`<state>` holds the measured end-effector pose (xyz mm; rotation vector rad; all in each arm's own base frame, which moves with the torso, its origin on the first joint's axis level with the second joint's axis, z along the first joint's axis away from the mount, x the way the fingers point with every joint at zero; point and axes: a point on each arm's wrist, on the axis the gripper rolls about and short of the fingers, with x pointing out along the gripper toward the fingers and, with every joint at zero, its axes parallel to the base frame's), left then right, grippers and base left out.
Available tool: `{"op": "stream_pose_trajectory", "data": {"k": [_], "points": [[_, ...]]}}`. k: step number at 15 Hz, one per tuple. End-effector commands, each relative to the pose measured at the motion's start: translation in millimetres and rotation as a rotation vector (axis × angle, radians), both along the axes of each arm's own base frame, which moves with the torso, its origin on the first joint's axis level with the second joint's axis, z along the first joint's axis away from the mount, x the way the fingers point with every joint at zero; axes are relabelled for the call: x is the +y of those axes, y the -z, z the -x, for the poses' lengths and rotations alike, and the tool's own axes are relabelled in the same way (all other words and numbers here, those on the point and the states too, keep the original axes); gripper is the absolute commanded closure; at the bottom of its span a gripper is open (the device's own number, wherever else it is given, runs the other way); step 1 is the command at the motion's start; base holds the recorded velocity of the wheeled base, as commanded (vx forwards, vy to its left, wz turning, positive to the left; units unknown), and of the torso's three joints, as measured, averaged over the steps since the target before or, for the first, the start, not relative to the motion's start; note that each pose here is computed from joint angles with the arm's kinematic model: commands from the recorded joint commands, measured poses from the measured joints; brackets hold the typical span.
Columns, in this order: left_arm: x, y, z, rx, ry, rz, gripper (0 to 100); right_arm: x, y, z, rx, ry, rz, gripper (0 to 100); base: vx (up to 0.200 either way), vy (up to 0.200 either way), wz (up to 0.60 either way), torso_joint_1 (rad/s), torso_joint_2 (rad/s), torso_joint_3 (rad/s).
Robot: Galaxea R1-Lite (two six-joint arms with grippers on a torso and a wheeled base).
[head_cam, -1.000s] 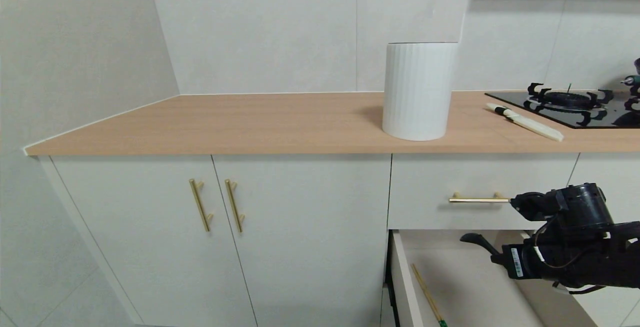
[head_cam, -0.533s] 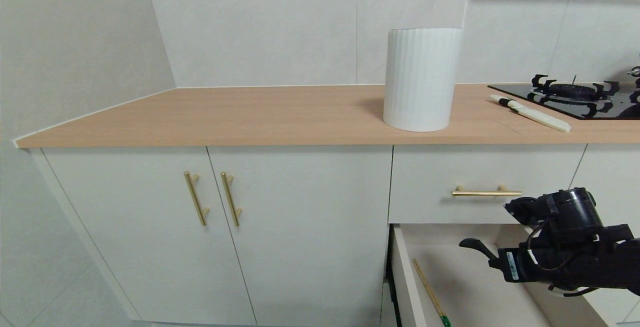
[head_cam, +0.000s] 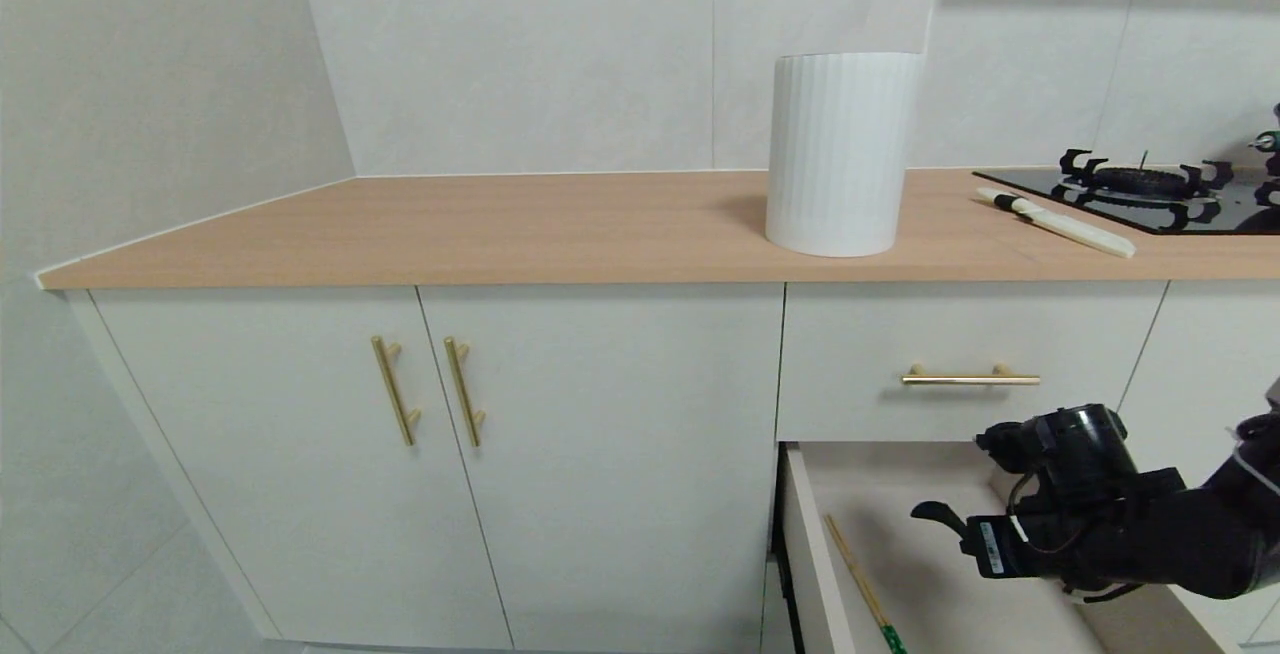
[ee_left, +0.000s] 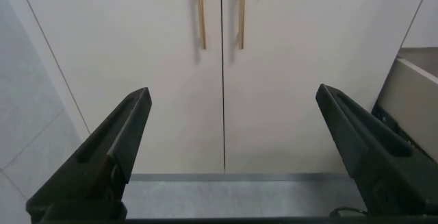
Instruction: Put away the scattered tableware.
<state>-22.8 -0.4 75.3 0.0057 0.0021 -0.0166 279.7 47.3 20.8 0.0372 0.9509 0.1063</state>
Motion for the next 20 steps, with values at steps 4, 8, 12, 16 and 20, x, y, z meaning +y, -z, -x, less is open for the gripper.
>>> {"op": "stream_pose_trajectory", "data": {"k": [4,8,12,16,20], "points": [[0.0,0.0,0,-0.001,0.0,0.0,0,5,58,-22,0.118,0.007,0.047,100,0.0,0.0,0.0,0.0,0.0,0.0],[0.0,0.0,0,-0.001,0.0,0.0,0,10,68,-33,0.169,0.027,0.126,100,0.0,0.0,0.0,0.0,0.0,0.0],[0.0,0.0,0,-0.001,0.0,0.0,0,11,66,-35,0.209,0.036,0.156,100,0.0,0.0,0.0,0.0,0.0,0.0],[0.0,0.0,0,-0.001,0.0,0.0,0,11,66,-35,0.209,0.038,0.155,100,0.0,0.0,0.0,0.0,0.0,0.0],[0.0,0.0,0,-0.001,0.0,-0.002,0,13,67,-36,0.205,0.053,0.15,100,0.0,0.0,0.0,0.0,0.0,0.0]]}}
